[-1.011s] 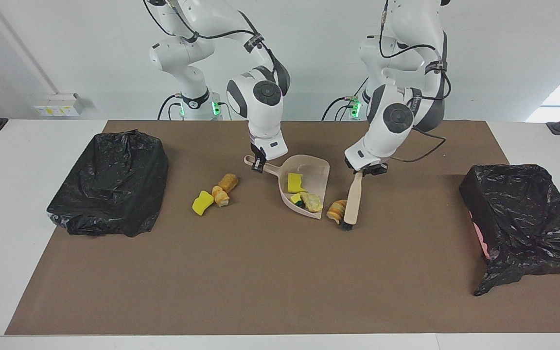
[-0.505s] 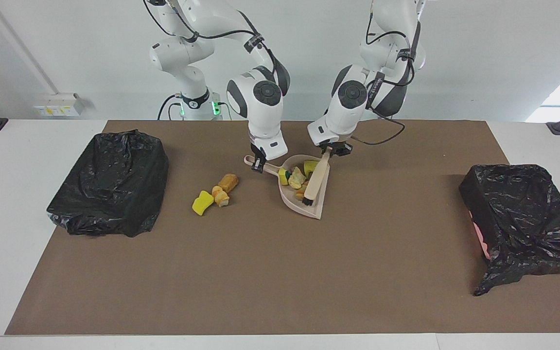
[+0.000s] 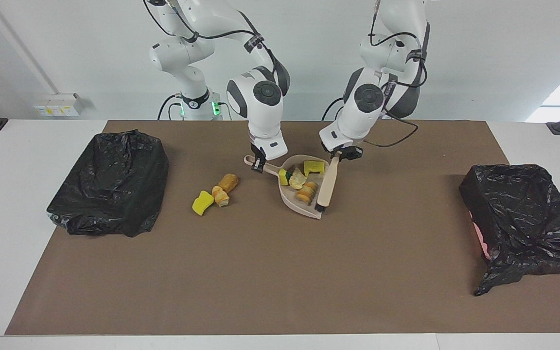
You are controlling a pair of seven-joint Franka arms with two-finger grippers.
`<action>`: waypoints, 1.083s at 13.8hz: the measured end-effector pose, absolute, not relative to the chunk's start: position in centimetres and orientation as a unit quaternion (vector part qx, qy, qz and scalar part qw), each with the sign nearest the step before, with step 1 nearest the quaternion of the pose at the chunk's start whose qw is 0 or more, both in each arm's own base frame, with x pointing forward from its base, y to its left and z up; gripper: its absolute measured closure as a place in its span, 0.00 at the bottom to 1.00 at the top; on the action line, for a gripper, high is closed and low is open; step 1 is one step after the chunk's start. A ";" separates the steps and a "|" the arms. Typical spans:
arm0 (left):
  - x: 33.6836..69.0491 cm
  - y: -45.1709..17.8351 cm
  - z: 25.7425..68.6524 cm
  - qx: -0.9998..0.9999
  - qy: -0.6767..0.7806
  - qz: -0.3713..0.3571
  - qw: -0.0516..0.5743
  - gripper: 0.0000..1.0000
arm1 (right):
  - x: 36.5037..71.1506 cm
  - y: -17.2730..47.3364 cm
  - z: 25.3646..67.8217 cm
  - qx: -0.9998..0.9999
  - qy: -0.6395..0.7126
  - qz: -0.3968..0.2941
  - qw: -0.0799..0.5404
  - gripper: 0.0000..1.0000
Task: Sweep and dump trash in bin
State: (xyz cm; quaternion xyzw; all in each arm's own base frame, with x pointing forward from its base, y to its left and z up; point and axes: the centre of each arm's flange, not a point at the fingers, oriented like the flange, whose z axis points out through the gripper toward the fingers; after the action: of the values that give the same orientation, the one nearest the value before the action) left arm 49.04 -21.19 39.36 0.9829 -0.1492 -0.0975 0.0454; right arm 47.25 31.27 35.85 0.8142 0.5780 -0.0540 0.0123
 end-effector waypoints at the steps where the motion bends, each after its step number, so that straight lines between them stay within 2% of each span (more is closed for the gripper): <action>1: 49.7 -19.8 39.5 0.985 -0.135 -0.095 0.047 0.74 | 47.3 31.0 36.6 0.819 0.571 -0.050 0.013 0.68; 5: 50.8 -16.2 39.2 0.992 -0.068 -0.101 0.046 0.74 | 48.8 25.7 43.7 0.849 0.528 -0.023 0.017 0.68; 8: 49.7 -17.9 38.7 0.993 -0.007 -0.112 0.033 0.74 | 50.0 19.9 49.5 0.876 0.482 -0.003 0.022 0.68; 11: 45.9 -22.9 38.1 0.993 0.021 -0.119 0.015 0.74 | 50.5 12.9 53.7 0.891 0.454 0.000 0.027 0.68; 15: 37.6 -29.3 37.0 0.995 0.043 -0.088 0.010 0.74 | 50.3 0.8 55.6 0.890 0.455 -0.020 0.022 0.68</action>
State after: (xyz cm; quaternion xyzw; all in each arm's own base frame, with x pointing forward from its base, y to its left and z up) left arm 37.61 -29.34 37.04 0.9952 0.0435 -0.0876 0.0097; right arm 50.26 0.84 55.62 0.8897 0.4555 -0.0204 0.0217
